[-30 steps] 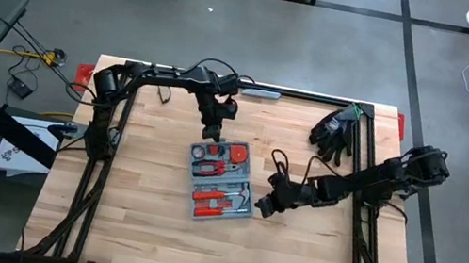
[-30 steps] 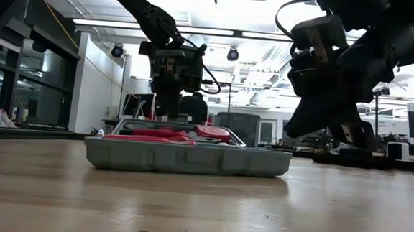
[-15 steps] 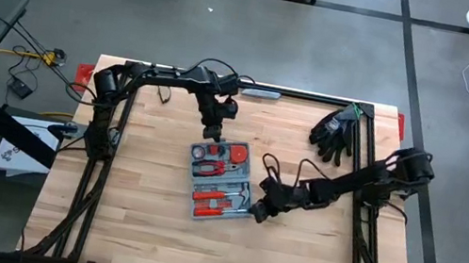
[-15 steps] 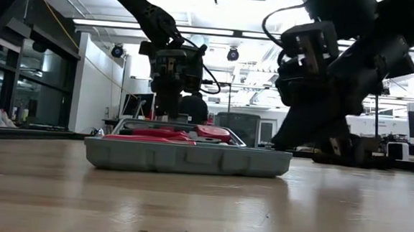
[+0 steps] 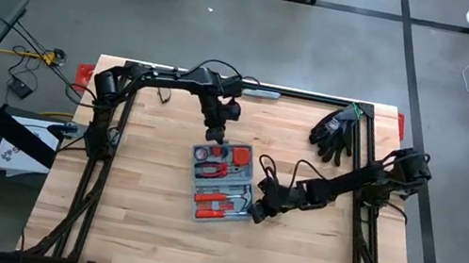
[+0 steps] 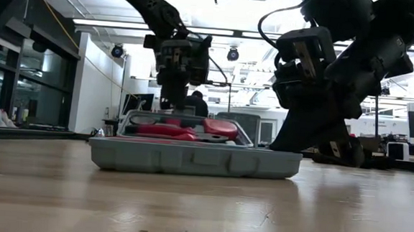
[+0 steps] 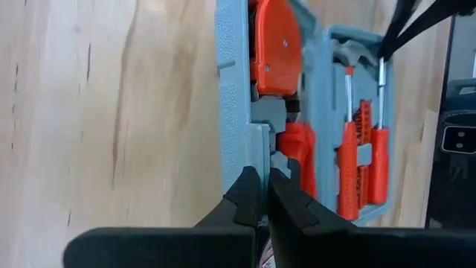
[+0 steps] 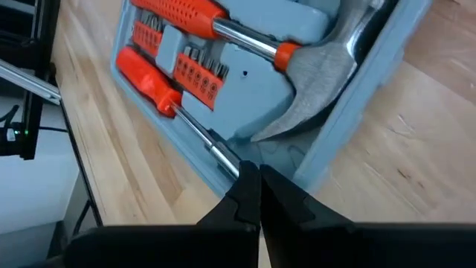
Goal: Prefit tool cases
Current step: Close the gray tool case
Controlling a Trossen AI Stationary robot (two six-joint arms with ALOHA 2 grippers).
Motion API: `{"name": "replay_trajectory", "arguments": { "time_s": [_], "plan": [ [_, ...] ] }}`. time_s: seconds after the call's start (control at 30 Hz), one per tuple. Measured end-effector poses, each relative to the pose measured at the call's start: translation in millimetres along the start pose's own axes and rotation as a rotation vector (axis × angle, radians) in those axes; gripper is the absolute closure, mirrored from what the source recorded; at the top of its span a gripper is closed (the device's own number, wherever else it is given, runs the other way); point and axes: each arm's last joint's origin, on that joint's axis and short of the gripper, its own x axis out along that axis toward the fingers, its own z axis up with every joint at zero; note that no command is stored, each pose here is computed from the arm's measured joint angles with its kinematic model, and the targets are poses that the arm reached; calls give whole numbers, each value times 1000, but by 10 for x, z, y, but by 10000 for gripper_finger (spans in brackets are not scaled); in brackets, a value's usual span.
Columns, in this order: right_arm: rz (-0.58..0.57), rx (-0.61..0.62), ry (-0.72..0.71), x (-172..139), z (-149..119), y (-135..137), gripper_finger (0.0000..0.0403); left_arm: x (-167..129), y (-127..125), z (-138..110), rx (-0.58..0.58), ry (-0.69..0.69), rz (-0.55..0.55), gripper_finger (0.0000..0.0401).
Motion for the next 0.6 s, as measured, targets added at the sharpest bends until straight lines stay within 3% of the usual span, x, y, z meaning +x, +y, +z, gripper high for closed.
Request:
{"name": "replay_trajectory", "arguments": {
  "time_s": [0.2,0.6],
  "plan": [
    [-5,-5,3,-1,-3,-5,403,-56,-171,101,15,-3,-5,401],
    [-6,-13,31,-1,-20,-14,403,87,-472,76,11,81,-20,401]
  ]
}}
